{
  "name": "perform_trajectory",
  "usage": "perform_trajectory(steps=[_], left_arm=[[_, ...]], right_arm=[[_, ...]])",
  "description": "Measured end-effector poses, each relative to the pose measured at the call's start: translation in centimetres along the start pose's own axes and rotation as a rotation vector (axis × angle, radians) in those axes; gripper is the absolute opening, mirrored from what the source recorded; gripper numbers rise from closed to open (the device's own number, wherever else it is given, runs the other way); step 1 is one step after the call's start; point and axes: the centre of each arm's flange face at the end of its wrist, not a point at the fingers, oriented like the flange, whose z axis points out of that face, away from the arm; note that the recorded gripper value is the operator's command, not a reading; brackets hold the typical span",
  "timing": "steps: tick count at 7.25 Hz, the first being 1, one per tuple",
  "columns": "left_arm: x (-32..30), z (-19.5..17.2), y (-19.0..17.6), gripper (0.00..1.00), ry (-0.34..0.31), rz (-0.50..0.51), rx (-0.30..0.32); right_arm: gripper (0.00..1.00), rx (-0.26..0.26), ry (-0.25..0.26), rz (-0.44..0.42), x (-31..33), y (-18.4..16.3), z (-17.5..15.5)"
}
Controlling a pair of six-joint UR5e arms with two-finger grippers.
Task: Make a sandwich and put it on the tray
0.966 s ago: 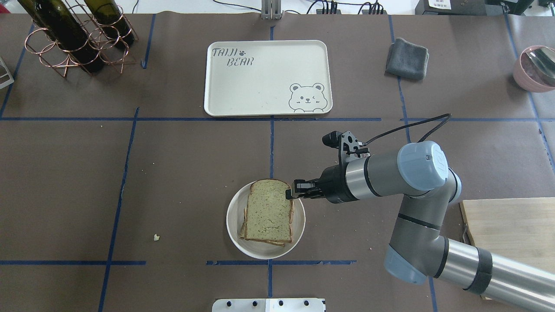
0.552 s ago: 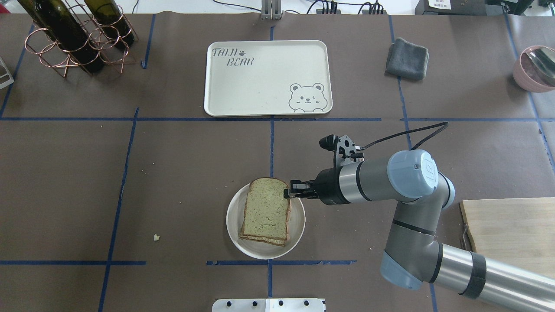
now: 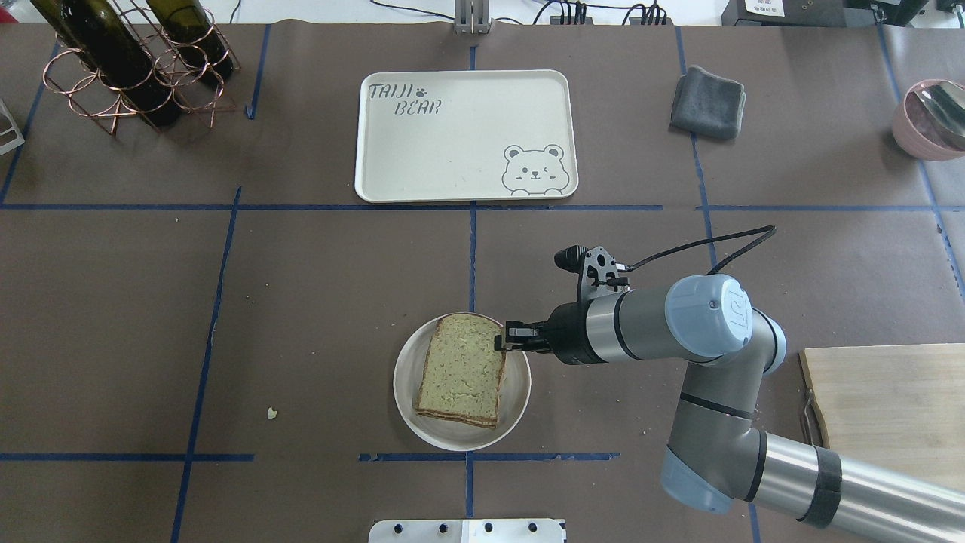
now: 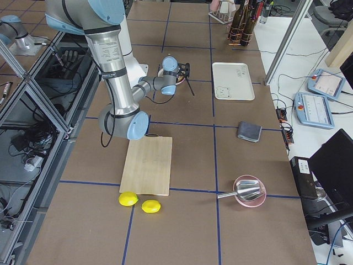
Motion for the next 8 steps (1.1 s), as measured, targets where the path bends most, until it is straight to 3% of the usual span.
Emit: perform_trajectory(steps=[2, 5, 7, 8], left_arm=[[0.0, 0.0, 0.0, 1.0, 0.0, 0.0, 0.0], [0.0, 0.0, 0.0, 1.0, -0.001, 0.0, 0.0], [0.6, -0.8, -1.2, 1.0, -0.01, 0.02, 0.017], [1.3, -1.7, -2.4, 1.0, -0.014, 0.042, 0.038]], right_arm=[[1.0, 0.004, 0.051, 0.019, 0.4, -1.7, -0.8], [1.0, 0.004, 0.195, 0.072, 2.9, -9.5, -6.2], [1.0, -0.012, 0.301, -0.025, 8.6, -13.7, -11.1], [1.0, -0.036, 0.35, -0.088, 13.2, -15.4, -15.3]])
